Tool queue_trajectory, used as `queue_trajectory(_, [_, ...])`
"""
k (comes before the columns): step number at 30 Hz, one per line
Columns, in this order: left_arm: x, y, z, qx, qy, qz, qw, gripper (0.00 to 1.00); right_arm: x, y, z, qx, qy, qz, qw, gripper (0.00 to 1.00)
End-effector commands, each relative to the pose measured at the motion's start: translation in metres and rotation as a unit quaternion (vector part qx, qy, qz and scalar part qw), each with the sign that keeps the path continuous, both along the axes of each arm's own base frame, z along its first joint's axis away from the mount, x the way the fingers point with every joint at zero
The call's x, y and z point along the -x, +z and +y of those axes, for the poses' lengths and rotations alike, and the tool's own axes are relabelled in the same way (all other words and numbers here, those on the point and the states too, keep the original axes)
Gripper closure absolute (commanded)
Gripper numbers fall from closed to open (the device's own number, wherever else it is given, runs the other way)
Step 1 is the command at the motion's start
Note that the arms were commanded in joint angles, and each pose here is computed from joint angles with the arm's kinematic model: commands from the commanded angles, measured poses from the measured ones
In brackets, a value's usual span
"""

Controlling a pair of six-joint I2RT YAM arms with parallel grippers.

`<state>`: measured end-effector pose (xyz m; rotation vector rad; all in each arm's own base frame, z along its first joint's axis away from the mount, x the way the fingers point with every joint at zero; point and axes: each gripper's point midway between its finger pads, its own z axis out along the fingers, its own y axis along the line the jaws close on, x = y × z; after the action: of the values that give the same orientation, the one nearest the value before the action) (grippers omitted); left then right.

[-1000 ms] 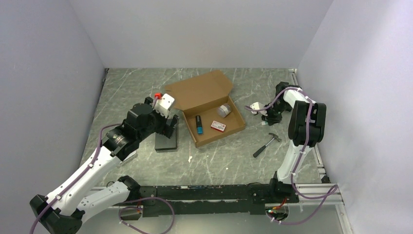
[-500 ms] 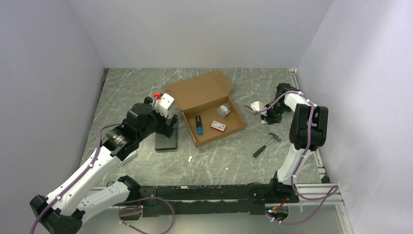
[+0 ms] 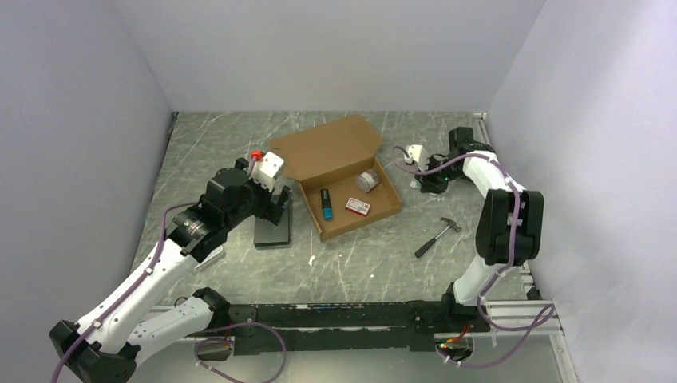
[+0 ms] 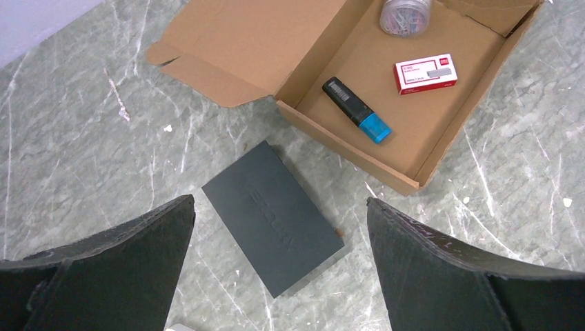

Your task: Fold the paper box

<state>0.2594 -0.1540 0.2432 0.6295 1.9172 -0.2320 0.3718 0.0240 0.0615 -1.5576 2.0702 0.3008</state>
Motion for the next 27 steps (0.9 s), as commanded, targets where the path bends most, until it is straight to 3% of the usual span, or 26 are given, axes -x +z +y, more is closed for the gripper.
queue_trajectory(1, [-0.005, 0.010, -0.001, 0.007, -0.006, -0.019, 1.000, 0.00, 0.005, 0.078, 0.060, -0.116, 0.002, -0.038, 0.993, 1.00])
queue_trajectory(8, [-0.009, 0.007, 0.003, 0.004, 0.004, -0.016, 1.000, 0.00, 0.043, 0.122, 0.139, -0.281, 0.046, -0.018, 0.958, 1.00])
queue_trajectory(12, [-0.013, 0.004, 0.006, 0.000, 0.013, -0.013, 1.000, 0.01, 0.046, 0.135, 0.164, -0.326, 0.031, -0.002, 0.945, 1.00])
queue_trajectory(23, [-0.020, -0.006, 0.012, -0.009, 0.027, 0.000, 1.000, 0.00, 0.015, 0.086, 0.174, -0.280, -0.078, -0.001, 0.957, 0.99])
queue_trajectory(27, [-0.020, -0.006, 0.012, -0.010, 0.027, 0.000, 1.000, 0.01, 0.006, 0.065, 0.173, -0.243, -0.102, -0.006, 0.965, 0.92])
